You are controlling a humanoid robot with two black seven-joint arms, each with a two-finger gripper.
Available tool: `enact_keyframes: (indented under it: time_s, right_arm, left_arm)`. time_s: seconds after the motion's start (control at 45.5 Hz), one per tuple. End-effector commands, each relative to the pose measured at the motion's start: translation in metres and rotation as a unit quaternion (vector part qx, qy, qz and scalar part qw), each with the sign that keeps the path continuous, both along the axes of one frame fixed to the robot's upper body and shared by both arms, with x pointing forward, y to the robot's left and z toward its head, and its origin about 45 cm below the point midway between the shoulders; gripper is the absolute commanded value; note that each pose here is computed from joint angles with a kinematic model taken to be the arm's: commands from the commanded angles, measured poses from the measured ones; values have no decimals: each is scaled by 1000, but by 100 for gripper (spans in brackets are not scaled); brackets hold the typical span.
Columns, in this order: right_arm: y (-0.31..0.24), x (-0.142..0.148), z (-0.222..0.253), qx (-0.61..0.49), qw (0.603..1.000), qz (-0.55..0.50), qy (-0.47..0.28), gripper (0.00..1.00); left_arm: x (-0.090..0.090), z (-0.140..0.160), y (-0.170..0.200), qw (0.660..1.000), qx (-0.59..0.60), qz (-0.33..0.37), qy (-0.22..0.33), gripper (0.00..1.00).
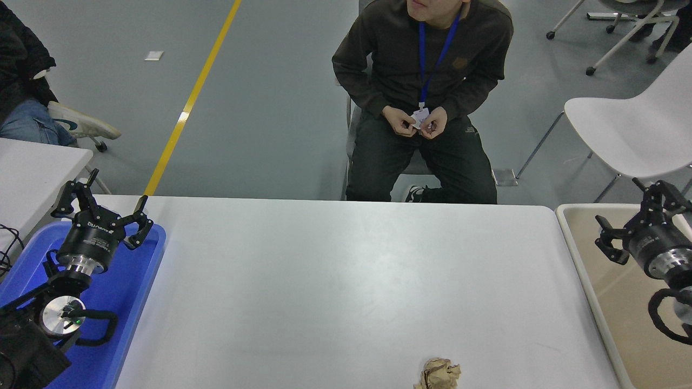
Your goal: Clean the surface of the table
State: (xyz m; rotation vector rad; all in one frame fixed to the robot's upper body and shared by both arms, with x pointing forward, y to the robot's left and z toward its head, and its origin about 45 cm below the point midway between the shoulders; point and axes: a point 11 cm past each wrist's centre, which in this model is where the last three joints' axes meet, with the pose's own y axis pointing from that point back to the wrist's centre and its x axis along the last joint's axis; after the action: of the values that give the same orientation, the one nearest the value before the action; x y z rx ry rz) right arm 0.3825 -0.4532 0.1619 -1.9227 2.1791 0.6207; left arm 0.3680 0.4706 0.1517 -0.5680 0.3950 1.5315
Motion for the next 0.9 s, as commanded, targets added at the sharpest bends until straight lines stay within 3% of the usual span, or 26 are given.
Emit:
enact_keyframes:
  time_s: [0.0, 0.396, 0.703, 0.879]
  right_arm:
    - [57, 11, -1, 73, 996, 45, -36, 100]
    - [124, 5, -22, 150, 983, 93, -52, 100]
    - [111, 1, -21, 135, 987, 55, -71, 100]
    - [99, 1, -20, 62, 995, 25, -74, 100]
  left_arm:
    - [0, 0, 0, 1000, 0, 0, 0, 100]
    - [0, 0, 0, 1000, 0, 0, 0, 100]
    - [0, 0, 0, 1000, 0, 0, 0, 100]
    - [0, 0, 0, 1000, 0, 0, 0, 100]
